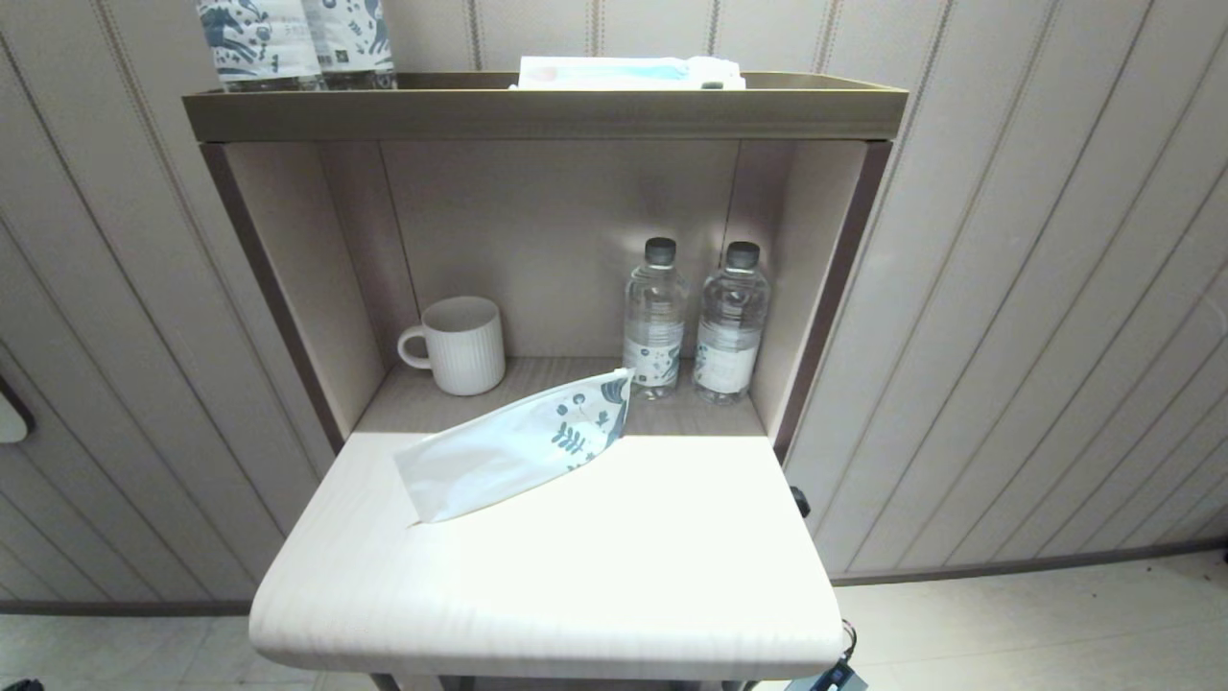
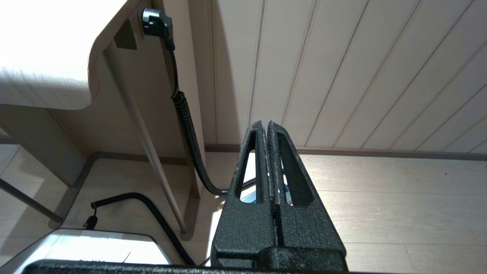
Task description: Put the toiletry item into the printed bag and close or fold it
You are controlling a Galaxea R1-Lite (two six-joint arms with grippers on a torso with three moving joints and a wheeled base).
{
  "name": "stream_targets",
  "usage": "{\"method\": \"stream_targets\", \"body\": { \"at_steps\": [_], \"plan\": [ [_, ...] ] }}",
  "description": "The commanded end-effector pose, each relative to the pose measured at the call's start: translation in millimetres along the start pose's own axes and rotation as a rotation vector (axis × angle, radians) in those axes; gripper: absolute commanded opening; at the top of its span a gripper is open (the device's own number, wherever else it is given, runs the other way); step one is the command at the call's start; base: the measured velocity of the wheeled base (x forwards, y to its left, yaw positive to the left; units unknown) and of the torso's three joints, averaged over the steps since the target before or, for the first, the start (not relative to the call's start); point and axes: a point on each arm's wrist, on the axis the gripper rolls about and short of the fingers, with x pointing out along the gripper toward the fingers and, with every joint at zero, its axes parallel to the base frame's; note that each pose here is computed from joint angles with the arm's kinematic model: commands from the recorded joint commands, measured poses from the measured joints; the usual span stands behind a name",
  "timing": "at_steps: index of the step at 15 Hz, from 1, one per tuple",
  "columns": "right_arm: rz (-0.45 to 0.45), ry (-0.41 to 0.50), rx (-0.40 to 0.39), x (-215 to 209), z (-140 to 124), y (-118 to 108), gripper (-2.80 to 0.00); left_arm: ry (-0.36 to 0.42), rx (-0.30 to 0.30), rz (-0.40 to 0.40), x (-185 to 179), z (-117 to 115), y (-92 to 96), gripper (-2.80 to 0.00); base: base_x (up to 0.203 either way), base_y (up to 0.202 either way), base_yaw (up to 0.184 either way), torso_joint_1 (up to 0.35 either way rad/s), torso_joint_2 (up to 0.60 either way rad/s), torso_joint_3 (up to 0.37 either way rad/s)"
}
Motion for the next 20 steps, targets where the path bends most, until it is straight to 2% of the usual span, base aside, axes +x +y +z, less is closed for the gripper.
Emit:
{"method": "stream_targets", "body": {
  "at_steps": [1, 3, 4, 6, 7, 8, 11, 12, 18, 20],
  "plan": [
    [-0.002, -0.012, 0.000, 2.2, -1.9, -0.1, -2.80, 0.011, -0.001, -0.002, 0.6, -0.6, -0.1, -2.80, 0.000, 0.000, 0.000, 0.000, 0.00, 0.000],
    [-0.006, -0.173, -0.013, 5.5, 7.2, -0.3, -2.80, 0.033, -0.009, -0.005, 0.4, -2.9, -0.5, -2.80, 0.000, 0.000, 0.000, 0.000, 0.00, 0.000],
    [-0.008, -0.181, -0.007, 6.6, 6.0, -0.4, -2.80, 0.038, -0.020, -0.008, 0.5, -3.4, -0.6, -2.80, 0.000, 0.000, 0.000, 0.000, 0.00, 0.000],
    [-0.017, -0.127, 0.057, 8.6, -1.3, -0.6, -2.80, 0.060, -0.063, -0.004, 0.5, -5.5, -0.8, -2.80, 0.000, 0.000, 0.000, 0.000, 0.00, 0.000],
    [-0.017, -0.127, 0.057, 8.6, -1.3, -0.6, -2.80, 0.074, -0.082, -0.019, 0.0, -7.4, -1.1, -2.80, 0.000, 0.000, 0.000, 0.000, 0.00, 0.000],
    [-0.017, -0.127, 0.057, 8.6, -1.3, -0.6, -2.80, 0.038, -0.091, -0.035, -3.1, -7.3, -1.1, -2.80, 0.000, 0.000, 0.000, 0.000, 0.00, 0.000],
    [-0.017, -0.127, 0.058, 8.6, -1.3, -0.6, -2.80, -0.174, -0.093, -0.036, -22.9, -9.7, -1.3, -2.80, 0.000, 0.000, 0.000, 0.000, 0.00, 0.000],
    [-0.017, -0.127, 0.058, 8.6, -1.3, -0.6, -2.80, -0.210, -0.095, -0.036, -26.3, -10.7, -1.2, -2.80, 0.000, 0.000, 0.000, 0.000, 0.00, 0.000],
    [-0.020, -0.127, 0.058, 8.6, -1.3, -0.6, -2.80, -0.218, -0.120, -0.025, -27.0, -10.8, -0.7, -2.80, 0.000, 0.000, 0.000, 0.000, 0.00, 0.000],
    [-0.020, -0.127, 0.058, 8.6, -1.3, -0.6, -2.80, -0.222, -0.145, -0.026, -27.1, -10.3, -0.6, -2.80, 0.000, 0.000, 0.000, 0.000, 0.00, 0.000]
  ]
}}
